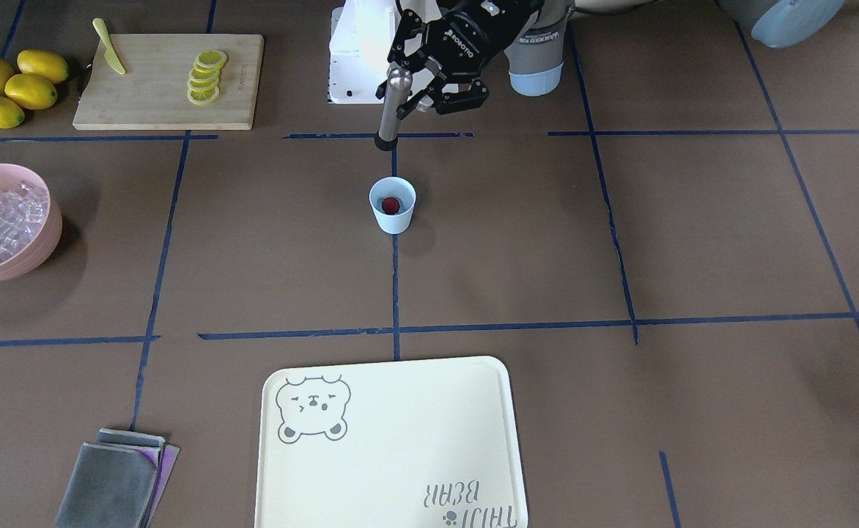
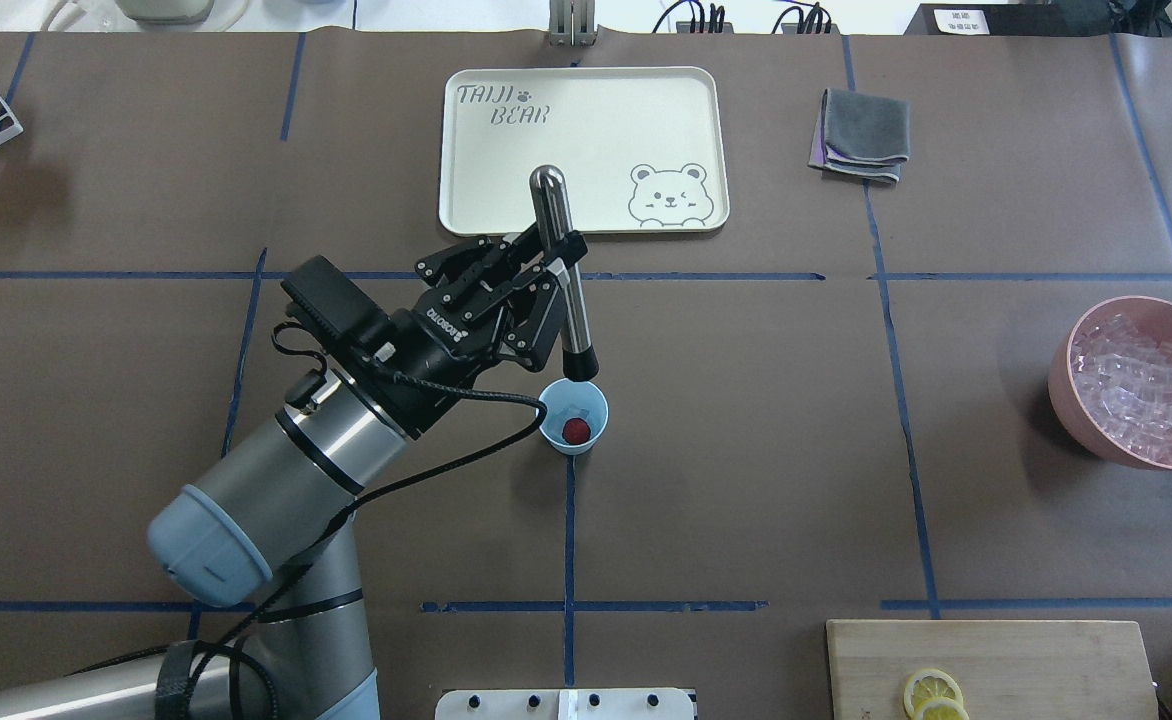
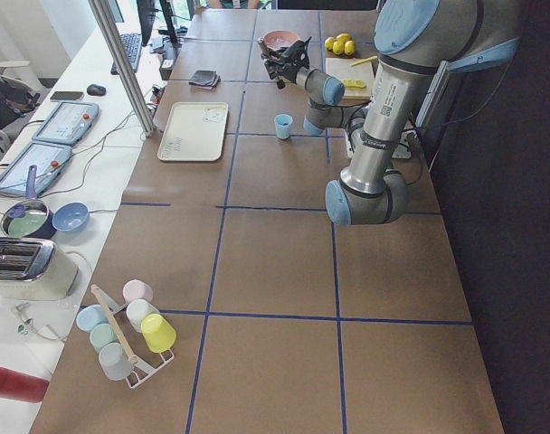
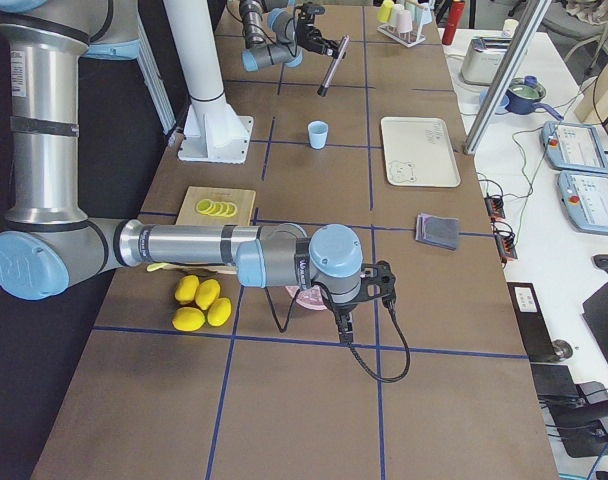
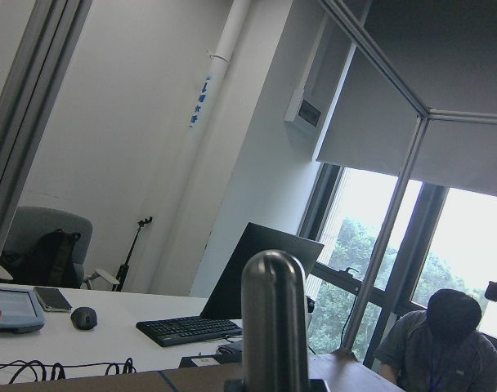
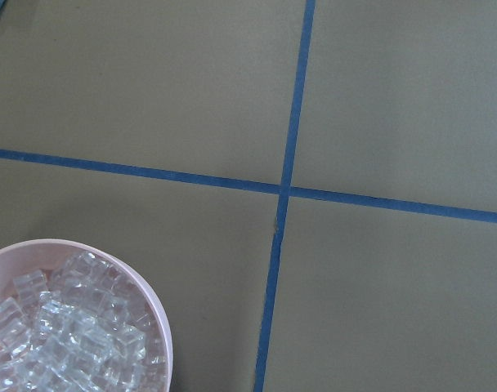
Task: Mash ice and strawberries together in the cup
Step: 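Lift the rod out of the cup with the left gripper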
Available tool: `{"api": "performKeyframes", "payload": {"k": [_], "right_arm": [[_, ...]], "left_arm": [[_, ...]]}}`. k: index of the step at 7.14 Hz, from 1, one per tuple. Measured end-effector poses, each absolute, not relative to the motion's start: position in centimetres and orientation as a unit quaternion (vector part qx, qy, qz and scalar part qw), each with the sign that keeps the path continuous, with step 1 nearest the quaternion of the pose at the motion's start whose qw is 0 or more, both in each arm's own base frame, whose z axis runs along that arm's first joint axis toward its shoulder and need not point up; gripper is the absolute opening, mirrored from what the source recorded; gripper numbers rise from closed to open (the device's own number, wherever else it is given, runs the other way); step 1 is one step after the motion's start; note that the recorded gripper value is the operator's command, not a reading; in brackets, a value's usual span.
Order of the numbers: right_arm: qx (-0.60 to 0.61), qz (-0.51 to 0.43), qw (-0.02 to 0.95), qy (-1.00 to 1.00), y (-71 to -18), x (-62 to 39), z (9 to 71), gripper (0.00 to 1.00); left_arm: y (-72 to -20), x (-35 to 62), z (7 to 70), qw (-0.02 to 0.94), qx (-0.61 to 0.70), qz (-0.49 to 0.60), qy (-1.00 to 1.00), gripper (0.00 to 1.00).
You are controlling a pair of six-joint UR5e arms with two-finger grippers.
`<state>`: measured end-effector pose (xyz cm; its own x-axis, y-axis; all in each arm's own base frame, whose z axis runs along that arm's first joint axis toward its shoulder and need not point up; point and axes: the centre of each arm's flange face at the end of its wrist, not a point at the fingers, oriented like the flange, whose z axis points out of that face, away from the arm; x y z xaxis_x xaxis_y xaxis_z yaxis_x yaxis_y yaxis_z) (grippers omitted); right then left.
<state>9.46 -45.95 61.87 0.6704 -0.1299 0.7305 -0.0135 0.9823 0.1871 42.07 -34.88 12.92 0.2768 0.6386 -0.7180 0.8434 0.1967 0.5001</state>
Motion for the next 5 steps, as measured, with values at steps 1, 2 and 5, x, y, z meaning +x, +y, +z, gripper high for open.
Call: {"api": "performKeyframes", "payload": {"k": [1,2,5], "right_arm": [[0.091,-0.033,0.910,-0.404,-46.1,9.5,61.7,0.99],[0.092,-0.034,0.910,-0.404,-46.2,9.5,61.5,0.99],[0.094,-0.035,0.909,-0.404,-46.3,9.5,61.3,0.99]], "left_arm": [[-36.0,40.5,13.2,0.511,0.612,-0.110,0.594,0.00],[-37.7,39.2,14.6,0.526,0.594,-0.111,0.598,0.00],[-42.4,33.9,21.9,0.577,0.527,-0.100,0.617,0.00]]}}
